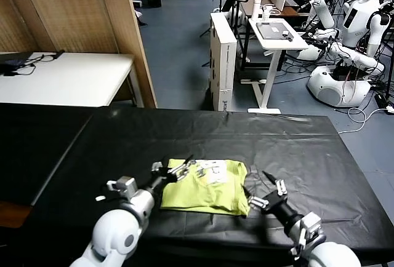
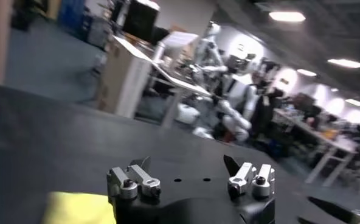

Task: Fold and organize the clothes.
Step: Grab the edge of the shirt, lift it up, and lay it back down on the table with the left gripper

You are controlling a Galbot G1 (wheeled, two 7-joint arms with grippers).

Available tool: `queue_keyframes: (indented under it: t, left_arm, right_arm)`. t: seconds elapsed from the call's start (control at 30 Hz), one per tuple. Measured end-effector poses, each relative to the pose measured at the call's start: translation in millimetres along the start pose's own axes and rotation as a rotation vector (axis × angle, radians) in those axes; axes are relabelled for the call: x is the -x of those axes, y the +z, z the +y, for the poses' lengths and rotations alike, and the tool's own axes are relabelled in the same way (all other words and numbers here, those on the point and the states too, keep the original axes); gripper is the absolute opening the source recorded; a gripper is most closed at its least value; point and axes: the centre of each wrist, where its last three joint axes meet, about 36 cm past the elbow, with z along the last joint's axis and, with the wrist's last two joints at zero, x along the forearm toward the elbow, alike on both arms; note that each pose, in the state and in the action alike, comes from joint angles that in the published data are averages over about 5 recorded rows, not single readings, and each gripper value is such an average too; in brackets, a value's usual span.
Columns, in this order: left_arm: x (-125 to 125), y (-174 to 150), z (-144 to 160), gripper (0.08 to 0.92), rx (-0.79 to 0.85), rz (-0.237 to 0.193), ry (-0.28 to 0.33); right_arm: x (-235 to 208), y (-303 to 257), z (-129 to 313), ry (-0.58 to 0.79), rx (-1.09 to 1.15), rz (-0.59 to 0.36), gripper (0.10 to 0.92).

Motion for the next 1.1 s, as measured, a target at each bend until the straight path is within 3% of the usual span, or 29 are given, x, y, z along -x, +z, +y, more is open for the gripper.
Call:
queue_keyframes:
  t: [0.23,0.63,0.73,0.93,1.0,1.1]
  left_arm:
    - [-8.6,5.3,7.2,0.907,0.005,0.006,-0.047]
    - [-12.8,11.3,9.5,0.907,0.014,0.018,-0.071]
    - [-12.8,11.9,9.4,0.907,0.014,0.02,-0.072]
    - [-12.3,12.9,9.7,0.907,0.014,0.022,-0.074]
    - [-12.1,13.3,9.9,0.907,0.015,0.023,-0.075]
    - [-11.7,13.9,10.9,0.907,0.016,0.026,-0.077]
  right_arm:
    - [-0.5,6.9,4.6,-0.065,-0.051,0.033,0.895]
    - [-6.9,16.0,9.2,-0.073,-0.04,0.059,0.666]
    - [-8.0,18.3,9.8,-0.073,-0.037,0.066,0.56]
    - [-10.6,21.7,11.5,-0.071,-0.029,0.073,0.236]
    - [-11.9,21.8,11.0,-0.064,-0.02,0.071,0.172]
    - [-14.8,21.1,8.8,-0.045,0.002,0.068,0.14]
